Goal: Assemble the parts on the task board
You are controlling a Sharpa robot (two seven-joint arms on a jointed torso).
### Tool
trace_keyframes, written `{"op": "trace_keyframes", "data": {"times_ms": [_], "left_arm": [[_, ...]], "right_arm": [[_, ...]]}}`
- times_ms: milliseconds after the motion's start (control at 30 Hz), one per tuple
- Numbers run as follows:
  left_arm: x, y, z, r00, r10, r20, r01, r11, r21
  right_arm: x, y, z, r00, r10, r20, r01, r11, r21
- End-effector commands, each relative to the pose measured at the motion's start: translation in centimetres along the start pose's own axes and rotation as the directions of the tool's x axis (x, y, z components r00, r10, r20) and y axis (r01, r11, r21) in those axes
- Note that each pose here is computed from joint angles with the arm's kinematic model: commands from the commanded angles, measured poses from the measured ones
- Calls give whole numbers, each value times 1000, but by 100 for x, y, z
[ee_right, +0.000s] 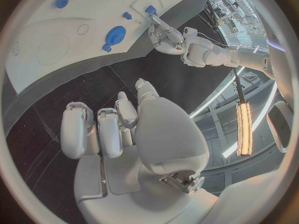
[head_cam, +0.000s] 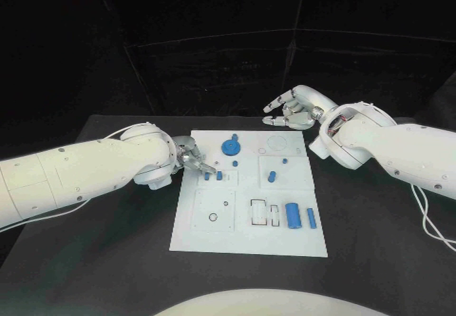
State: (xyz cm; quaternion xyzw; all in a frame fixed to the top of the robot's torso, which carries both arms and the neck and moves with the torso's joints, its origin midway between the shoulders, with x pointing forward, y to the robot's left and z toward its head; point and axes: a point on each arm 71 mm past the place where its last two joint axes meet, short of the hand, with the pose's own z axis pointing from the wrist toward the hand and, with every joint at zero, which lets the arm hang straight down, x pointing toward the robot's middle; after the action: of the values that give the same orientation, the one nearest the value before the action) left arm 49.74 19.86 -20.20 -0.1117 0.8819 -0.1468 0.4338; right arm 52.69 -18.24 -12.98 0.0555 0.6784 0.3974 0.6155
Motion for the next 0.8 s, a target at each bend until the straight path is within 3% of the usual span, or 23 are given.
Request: {"op": "trace_keyframes", "data": {"times_ms": [33, 333, 500, 633, 800], "left_arm": [[-65, -44, -14, 994, -86, 70, 81, 994, 72], [-173, -37, -34, 963, -235, 134, 208, 959, 190], [-191, -139, -44, 958, -255, 129, 205, 927, 314], [-161, -311, -65, 972, -169, 160, 82, 893, 444], [-66, -487, -79, 969, 8, 245, -143, 831, 538]], "right_arm": [[-9, 16, 4, 1000, 1, 0, -1, 1000, -11], [-13, 9, 2, 1000, 1, 2, 0, 1000, -9], [-19, 1, 0, 1000, 0, 3, 0, 1000, -7], [-21, -4, 3, 1000, -1, 4, 1, 1000, -5], [-17, -2, 10, 1000, -1, 4, 1, 1000, -6]]}}
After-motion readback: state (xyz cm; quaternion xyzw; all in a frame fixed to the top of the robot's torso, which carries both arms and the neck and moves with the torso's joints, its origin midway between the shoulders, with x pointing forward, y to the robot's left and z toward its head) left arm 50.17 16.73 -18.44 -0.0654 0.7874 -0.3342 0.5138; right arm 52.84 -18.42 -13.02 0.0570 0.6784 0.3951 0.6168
